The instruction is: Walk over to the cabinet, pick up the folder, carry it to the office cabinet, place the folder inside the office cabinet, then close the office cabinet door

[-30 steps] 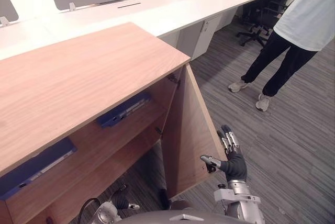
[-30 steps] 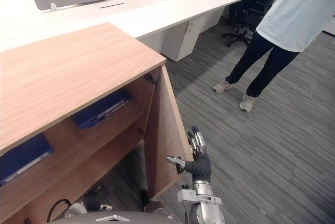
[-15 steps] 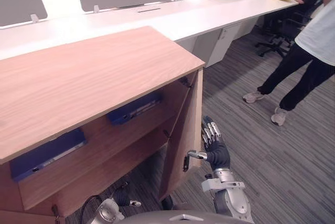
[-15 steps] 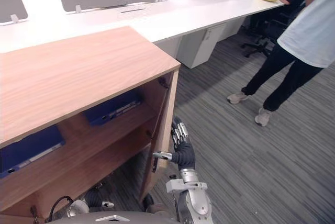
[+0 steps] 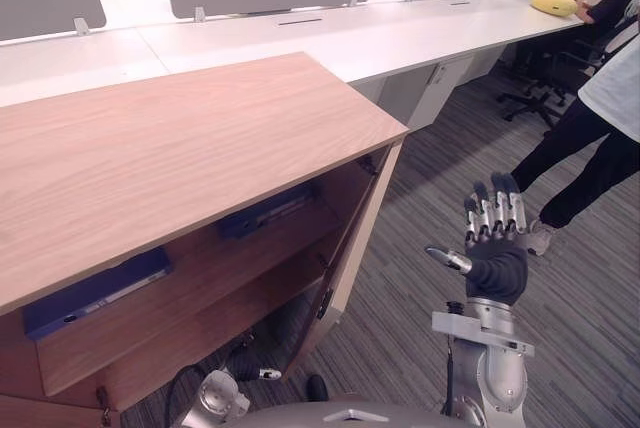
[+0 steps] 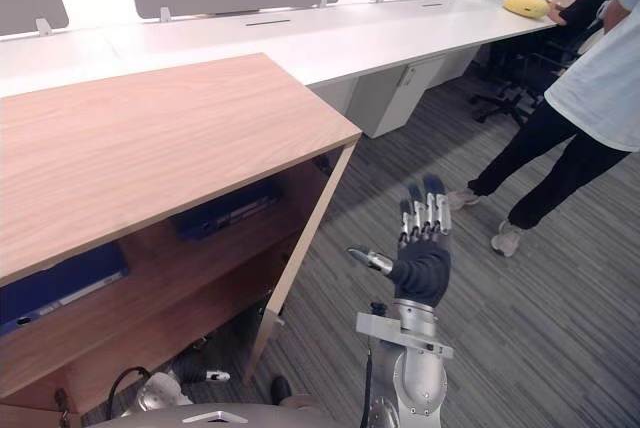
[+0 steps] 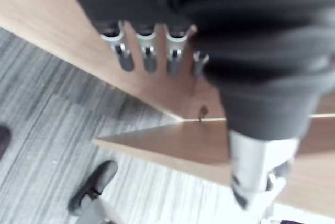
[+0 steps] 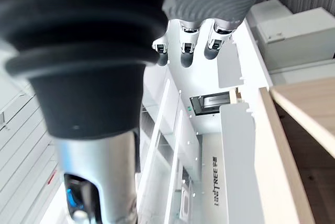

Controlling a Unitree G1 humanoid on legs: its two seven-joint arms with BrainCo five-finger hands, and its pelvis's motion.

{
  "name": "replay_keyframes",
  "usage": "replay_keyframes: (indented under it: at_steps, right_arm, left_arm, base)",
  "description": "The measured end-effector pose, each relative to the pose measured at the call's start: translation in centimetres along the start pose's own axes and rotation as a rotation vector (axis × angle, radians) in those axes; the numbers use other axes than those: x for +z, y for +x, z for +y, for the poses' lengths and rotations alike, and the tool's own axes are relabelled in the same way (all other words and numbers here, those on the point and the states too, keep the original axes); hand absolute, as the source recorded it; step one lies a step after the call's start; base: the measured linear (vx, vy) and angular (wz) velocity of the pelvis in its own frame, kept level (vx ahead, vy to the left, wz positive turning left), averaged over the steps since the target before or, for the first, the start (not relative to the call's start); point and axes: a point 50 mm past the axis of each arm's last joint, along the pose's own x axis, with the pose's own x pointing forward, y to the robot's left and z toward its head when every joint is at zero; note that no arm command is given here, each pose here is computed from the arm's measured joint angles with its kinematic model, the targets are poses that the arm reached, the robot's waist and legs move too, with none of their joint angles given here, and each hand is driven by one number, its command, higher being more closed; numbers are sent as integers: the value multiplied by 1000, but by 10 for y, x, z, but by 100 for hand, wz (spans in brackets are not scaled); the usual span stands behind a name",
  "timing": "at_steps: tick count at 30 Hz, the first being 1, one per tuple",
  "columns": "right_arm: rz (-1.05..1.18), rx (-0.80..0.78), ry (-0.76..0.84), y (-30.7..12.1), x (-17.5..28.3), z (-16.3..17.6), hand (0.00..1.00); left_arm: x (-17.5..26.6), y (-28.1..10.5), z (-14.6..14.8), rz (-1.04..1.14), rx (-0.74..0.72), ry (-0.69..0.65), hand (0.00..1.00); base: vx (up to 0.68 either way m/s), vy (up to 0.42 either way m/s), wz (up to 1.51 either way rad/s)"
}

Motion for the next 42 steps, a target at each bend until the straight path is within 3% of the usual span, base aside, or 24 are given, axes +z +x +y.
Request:
replay_keyframes:
  at_steps: [7,15,32,42]
  right_arm:
    - [422,-150,-109,-36,-81,-42,0]
    - [715,-231,-138,-68,-135,-60,0]
    - [1053,18,-375,-97,-188,-55,0]
    - [1208,76,-439,-117,-205,-56,0]
  left_arm:
    - [-14,-1,6,63,24,-30,0]
    - [-19,-1,14,92,76,-70,0]
    - [-26,-4,23,117,142,-150,0]
    - [-34,-8,27,142,176,-199,0]
  base:
    - [-15,-39,19]
    - [2,-42,24]
    - [-31,-21,31]
    - [-56,-6,12]
